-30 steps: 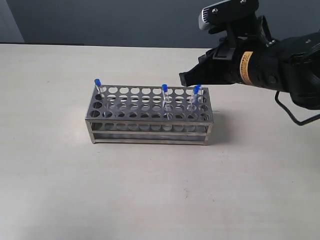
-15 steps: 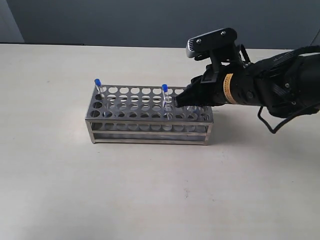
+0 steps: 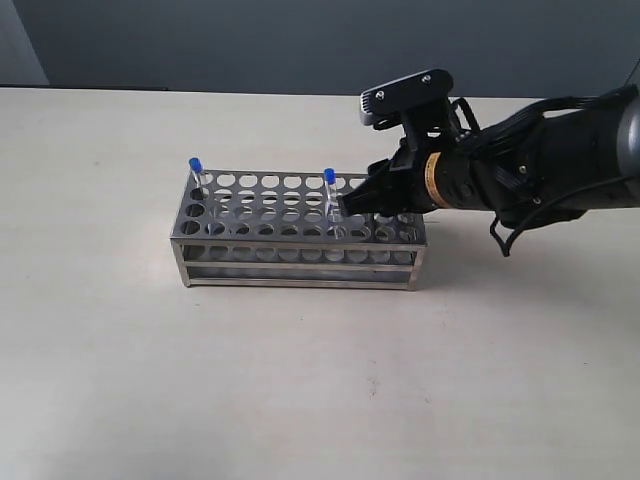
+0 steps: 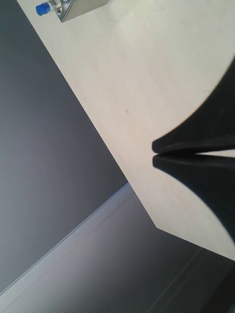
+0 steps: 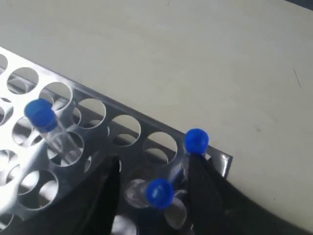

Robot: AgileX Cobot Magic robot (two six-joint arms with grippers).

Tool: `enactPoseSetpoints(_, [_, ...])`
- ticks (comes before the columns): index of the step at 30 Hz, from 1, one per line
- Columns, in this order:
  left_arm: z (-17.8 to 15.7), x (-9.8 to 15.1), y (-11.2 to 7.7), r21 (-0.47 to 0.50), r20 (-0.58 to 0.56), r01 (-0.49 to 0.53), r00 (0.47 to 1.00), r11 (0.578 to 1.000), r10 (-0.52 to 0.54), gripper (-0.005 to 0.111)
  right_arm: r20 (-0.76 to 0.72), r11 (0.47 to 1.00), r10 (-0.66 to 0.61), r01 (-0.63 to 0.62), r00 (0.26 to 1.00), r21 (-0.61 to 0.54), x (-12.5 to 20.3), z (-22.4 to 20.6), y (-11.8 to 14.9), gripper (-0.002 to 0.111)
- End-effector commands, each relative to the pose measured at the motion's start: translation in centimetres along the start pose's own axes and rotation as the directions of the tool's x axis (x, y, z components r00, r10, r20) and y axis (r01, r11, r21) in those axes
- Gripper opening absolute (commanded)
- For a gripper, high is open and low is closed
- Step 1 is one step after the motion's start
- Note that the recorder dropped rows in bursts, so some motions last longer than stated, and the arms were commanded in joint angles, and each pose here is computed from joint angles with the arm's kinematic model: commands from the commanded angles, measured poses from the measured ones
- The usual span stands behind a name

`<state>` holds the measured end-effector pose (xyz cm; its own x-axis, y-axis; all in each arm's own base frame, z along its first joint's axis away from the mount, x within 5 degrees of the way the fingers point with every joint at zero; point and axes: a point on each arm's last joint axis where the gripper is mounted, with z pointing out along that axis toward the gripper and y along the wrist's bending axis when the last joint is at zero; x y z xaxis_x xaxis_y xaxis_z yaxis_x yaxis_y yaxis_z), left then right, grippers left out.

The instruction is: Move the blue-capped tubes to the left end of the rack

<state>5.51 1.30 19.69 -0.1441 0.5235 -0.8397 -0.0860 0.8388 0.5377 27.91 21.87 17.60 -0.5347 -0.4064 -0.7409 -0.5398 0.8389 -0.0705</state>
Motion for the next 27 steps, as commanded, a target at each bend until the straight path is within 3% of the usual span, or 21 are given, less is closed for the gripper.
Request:
enactPoseSetpoints(1, [0.0, -0.2, 0.1, 0.002, 0.008, 0.006, 1.0, 1.0, -0.006, 0.001, -0.006, 1.0, -0.003, 0.003, 1.0, 0.02, 0.0, 0.8, -0.2, 0.021])
enactPoseSetpoints(3, [0.0, -0.2, 0.1, 0.002, 0.008, 0.006, 1.0, 1.0, -0.006, 0.001, -0.01, 1.0, 0.001, -0.001, 1.0, 0.02, 0.1, 0.9, -0.2, 0.003])
enactPoseSetpoints(4, [0.0, -0.2, 0.1, 0.002, 0.008, 0.006, 1.0, 1.0, -0.006, 0.001, -0.01, 1.0, 0.004, -0.004, 1.0, 0.022, 0.1, 0.9, -0.2, 0.0])
enactPoseSetpoints(22, [0.0, -0.2, 0.1, 0.001, 0.006, 0.006, 1.0, 1.0, -0.006, 0.001, 0.167, 0.999, 0.045, -0.049, 0.985, 0.02, -3.7, -4.5, -0.9, 0.0])
enactPoseSetpoints(27, [0.0, -0.2, 0.1, 0.001, 0.006, 0.006, 1.0, 1.0, -0.006, 0.001, 0.182, 0.998, 0.05, -0.046, 0.982, -0.031, -4.1, -5.2, -0.5, 0.0])
